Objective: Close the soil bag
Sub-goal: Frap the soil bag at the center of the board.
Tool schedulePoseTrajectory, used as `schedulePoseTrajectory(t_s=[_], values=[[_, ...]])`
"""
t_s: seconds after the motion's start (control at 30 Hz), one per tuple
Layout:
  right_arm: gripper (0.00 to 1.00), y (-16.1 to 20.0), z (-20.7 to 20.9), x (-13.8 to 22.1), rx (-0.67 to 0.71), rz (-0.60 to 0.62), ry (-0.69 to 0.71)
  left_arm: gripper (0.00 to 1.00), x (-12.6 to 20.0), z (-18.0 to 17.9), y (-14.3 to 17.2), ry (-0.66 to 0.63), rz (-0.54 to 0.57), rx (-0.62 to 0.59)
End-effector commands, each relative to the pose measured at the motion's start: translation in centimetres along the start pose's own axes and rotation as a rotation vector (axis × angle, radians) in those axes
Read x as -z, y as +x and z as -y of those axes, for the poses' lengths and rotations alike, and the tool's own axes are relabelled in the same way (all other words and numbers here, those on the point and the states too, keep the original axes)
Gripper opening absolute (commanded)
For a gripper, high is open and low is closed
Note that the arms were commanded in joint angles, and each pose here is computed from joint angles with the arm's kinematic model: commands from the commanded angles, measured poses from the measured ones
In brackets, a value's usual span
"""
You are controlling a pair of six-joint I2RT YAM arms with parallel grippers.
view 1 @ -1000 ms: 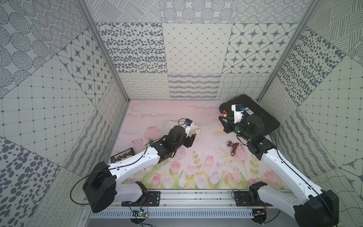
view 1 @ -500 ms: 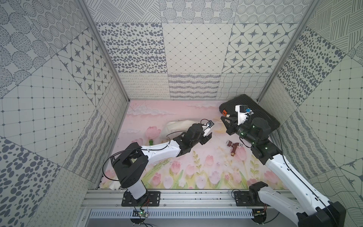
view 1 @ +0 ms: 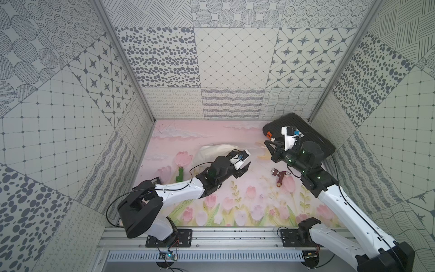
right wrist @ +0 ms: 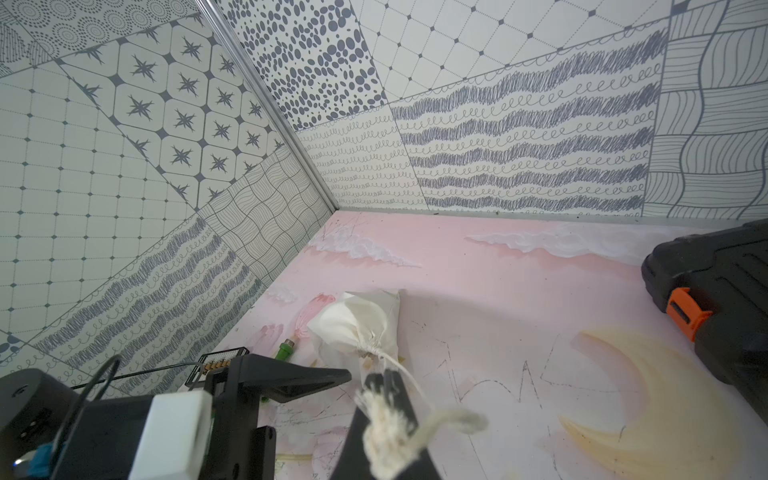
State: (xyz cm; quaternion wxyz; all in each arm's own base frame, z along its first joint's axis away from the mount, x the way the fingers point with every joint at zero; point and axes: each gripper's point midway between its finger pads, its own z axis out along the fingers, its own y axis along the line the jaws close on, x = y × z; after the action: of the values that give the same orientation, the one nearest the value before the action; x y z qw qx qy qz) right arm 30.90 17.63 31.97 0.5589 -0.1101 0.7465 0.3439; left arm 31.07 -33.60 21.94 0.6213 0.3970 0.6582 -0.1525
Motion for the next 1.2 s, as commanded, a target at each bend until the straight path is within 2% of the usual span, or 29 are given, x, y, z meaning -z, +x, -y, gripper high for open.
schedulePoseTrajectory(t_s=[0.0, 0.13, 0.27, 0.43, 0.57, 0.6, 0.83, 0.93, 1.17], values=[[0.0, -0.3, -0.4, -0.1, 0.007, 0.024, -0.026, 0.71, 1.8, 0.2, -3.5, 0.044, 0.164, 0.006], [0.0, -0.2, -0.5, -0.3, -0.004, 0.024, -0.039, 0.72, -0.1, -0.8, -4.8, -0.002, 0.177, -0.063], [0.0, -0.4, -0.8, -0.1, -0.004, 0.026, -0.046, 0.72, -2.6, -2.5, -5.3, -0.052, 0.253, -0.087], [0.0, -0.7, -0.9, 0.6, 0.011, 0.034, -0.035, 0.64, -5.9, -3.3, -3.8, -0.065, 0.211, -0.111], [0.0, -0.9, -0.9, 0.8, 0.016, 0.038, -0.03, 0.57, -7.1, -4.1, -2.8, -0.103, 0.197, -0.129], [0.0, -0.8, -0.9, 0.8, 0.016, 0.037, -0.031, 0.53, -7.2, -4.1, -2.6, -0.104, 0.191, -0.128], [0.0, -1.1, -0.9, 0.8, 0.023, 0.044, -0.023, 0.16, -7.4, -3.9, -0.2, -0.092, 0.103, -0.146], [0.0, -1.3, -0.7, 0.9, 0.03, 0.045, -0.011, 0.02, -6.8, -4.2, 1.1, -0.114, 0.025, -0.165], [0.0, -5.1, 0.5, 2.7, 0.107, 0.138, 0.106, 0.0, -3.5, -2.8, 7.3, -0.092, -0.272, -0.26]])
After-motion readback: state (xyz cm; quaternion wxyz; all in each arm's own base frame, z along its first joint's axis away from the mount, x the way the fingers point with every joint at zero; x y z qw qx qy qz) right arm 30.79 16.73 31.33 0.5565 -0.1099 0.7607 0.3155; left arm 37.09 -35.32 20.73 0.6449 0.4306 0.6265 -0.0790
